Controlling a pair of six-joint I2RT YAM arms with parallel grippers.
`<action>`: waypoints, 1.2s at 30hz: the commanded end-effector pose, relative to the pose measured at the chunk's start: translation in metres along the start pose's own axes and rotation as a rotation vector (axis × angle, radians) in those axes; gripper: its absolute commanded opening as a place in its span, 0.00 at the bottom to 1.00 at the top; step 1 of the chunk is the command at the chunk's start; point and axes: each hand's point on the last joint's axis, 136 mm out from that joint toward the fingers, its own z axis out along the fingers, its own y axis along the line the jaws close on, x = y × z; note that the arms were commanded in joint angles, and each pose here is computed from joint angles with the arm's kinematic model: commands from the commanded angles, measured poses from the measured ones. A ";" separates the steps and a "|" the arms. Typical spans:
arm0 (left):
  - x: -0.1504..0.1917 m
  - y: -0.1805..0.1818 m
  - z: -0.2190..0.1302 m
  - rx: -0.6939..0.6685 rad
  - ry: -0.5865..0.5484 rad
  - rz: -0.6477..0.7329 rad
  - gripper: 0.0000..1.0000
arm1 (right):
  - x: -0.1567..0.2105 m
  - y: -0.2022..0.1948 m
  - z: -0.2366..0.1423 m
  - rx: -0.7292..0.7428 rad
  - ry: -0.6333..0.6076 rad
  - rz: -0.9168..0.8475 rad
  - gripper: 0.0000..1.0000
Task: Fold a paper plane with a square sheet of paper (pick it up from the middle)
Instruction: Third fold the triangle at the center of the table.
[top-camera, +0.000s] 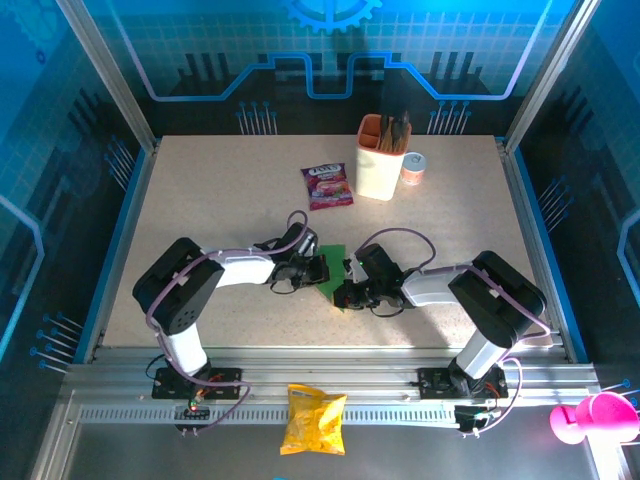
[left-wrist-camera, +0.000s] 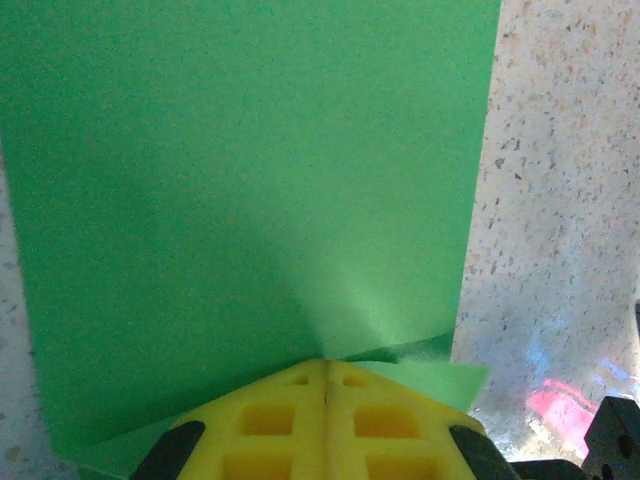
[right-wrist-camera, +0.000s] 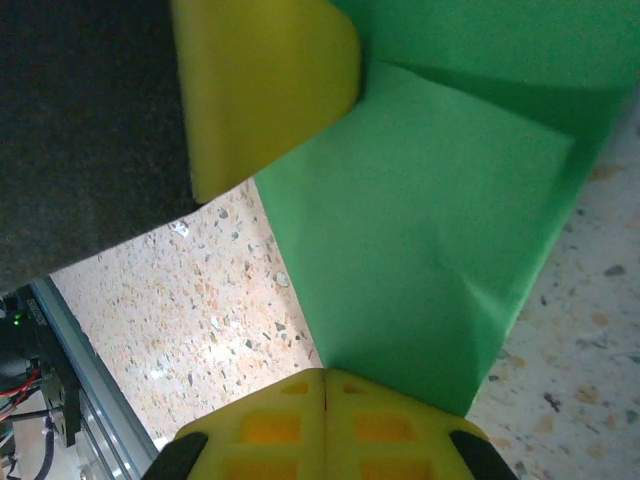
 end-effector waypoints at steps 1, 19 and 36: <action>0.012 0.026 0.010 -0.102 0.048 -0.028 0.00 | 0.050 -0.048 0.004 0.140 0.144 0.074 0.01; 0.007 0.060 0.007 -0.236 0.028 -0.103 0.00 | 0.086 -0.066 -0.019 0.174 0.145 0.135 0.01; 0.014 0.084 -0.007 -0.208 -0.070 -0.450 0.00 | 0.039 -0.027 -0.070 0.184 -0.075 0.111 0.06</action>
